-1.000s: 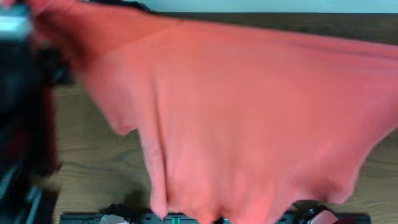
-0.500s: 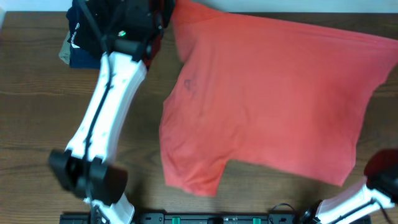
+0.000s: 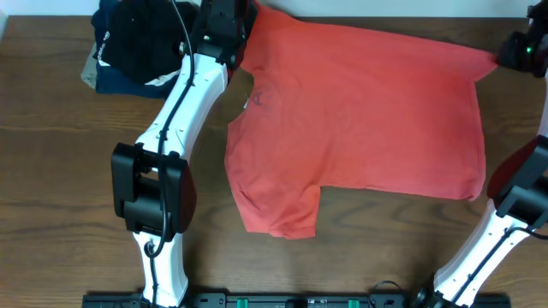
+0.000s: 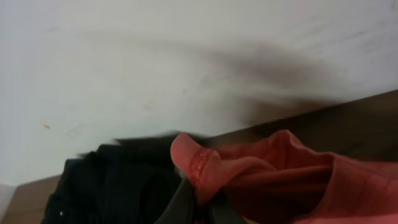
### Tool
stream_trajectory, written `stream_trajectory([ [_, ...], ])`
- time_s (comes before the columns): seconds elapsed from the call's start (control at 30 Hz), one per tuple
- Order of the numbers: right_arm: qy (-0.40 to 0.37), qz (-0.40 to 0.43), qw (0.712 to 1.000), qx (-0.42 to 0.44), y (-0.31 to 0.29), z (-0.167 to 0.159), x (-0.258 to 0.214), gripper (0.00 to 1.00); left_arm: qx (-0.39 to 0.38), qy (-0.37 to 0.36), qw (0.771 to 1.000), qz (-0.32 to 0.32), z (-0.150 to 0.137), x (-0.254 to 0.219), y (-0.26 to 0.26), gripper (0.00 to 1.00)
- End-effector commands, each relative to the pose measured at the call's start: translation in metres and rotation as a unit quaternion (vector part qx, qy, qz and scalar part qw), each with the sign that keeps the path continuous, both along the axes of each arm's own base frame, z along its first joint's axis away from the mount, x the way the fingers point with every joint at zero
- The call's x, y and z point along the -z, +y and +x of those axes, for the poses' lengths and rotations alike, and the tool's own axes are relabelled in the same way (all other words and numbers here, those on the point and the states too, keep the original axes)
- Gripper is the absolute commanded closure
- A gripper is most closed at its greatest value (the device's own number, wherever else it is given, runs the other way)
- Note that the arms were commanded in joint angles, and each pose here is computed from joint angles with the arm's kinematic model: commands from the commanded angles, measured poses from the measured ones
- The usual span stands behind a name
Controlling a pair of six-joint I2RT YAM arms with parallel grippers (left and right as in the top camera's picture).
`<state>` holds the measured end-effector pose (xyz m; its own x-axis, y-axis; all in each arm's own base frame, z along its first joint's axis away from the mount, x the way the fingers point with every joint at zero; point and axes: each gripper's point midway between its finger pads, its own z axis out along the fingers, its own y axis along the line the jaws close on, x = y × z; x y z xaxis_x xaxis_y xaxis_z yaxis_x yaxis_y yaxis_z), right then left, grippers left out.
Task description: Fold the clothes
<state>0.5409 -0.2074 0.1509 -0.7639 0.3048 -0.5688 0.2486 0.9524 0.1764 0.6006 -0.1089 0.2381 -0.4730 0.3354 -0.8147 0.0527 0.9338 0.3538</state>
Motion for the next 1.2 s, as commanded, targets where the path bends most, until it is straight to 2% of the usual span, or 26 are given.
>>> stream_trajectory([
  [0.0, 0.01, -0.007, 1.0, 0.013, -0.006, -0.011, -0.008, 0.99, -0.037, 0.014, 0.999, -0.024, -0.01, -0.002, 0.012, 0.94],
  [0.13, 0.056, 0.015, 0.998, 0.016, -0.001, -0.031, 0.004, 0.99, -0.05, 0.081, 0.995, -0.033, -0.029, 0.027, 0.015, 0.94],
  [0.27, 0.088, 0.031, 0.995, 0.025, -0.004, -0.049, 0.011, 0.99, -0.015, 0.164, 0.986, -0.039, -0.054, 0.056, 0.004, 0.94],
  [0.57, 0.14, 0.052, 0.988, 0.047, -0.02, -0.085, 0.022, 0.99, 0.029, 0.317, 0.947, -0.043, -0.117, 0.098, -0.013, 0.94],
  [0.8, 0.163, 0.054, 0.984, 0.048, -0.019, -0.096, 0.028, 0.99, 0.033, 0.384, 0.922, -0.021, -0.153, 0.111, -0.016, 0.94],
  [1.1, 0.238, 0.088, 0.966, 0.047, -0.003, -0.128, 0.078, 0.99, 0.038, 0.428, 0.903, -0.026, -0.174, 0.133, -0.017, 0.94],
  [1.13, 0.242, 0.09, 0.965, 0.047, -0.001, -0.131, 0.081, 0.96, 0.039, 0.432, 0.901, -0.027, -0.176, 0.135, -0.017, 0.93],
  [1.17, 0.245, 0.092, 0.964, 0.047, 0.0, -0.132, 0.083, 0.88, 0.039, 0.435, 0.899, -0.028, -0.178, 0.136, -0.017, 0.85],
])
